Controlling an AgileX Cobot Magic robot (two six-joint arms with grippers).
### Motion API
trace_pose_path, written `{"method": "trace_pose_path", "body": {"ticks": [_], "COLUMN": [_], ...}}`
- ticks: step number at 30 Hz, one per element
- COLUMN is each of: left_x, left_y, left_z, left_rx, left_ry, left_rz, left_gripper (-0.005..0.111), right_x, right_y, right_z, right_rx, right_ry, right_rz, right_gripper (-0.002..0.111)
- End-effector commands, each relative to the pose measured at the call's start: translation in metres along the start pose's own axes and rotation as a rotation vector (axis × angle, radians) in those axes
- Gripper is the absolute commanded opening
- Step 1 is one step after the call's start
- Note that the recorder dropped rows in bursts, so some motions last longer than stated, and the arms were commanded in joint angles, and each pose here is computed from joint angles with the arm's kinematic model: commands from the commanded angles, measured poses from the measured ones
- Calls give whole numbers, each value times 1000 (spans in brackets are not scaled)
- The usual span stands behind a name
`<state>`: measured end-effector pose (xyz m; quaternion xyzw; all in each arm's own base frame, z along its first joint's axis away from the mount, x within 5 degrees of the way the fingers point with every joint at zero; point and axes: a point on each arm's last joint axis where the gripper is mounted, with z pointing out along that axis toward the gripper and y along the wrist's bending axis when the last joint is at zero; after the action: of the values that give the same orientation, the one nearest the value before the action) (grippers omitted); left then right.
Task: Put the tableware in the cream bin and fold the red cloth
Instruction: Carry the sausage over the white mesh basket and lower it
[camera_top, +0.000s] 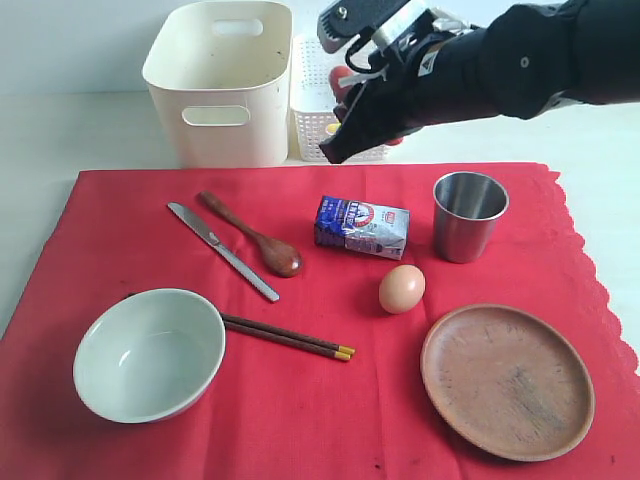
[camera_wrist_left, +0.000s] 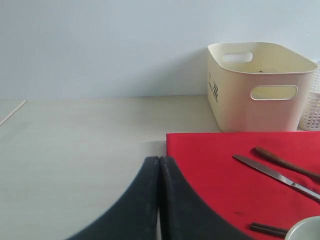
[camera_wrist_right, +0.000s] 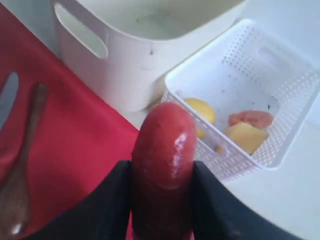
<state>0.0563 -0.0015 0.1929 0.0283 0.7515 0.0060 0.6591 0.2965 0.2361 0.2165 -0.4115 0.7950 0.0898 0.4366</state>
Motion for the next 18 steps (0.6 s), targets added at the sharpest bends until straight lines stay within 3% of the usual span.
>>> {"method": "trace_pose_path", "body": {"ticks": [1,9,18], "left_x": [-1,-1,-1], "left_y": [0,0,0], "left_z": [-1,-1,-1], "left_rx": [-3,-3,-3], "left_ry": [-10,-10,-10], "left_rz": [-3,-3,-3], "left_gripper": [0,0,0], "right_x": [13,11,-10], "right_y": [-18,-34,-55], "right_z": [19,49,86], "right_rx": [33,-5,3], "right_ry": [39,178,158], "right_rz": [39,141,172], "right_gripper": [0,0,0]}}
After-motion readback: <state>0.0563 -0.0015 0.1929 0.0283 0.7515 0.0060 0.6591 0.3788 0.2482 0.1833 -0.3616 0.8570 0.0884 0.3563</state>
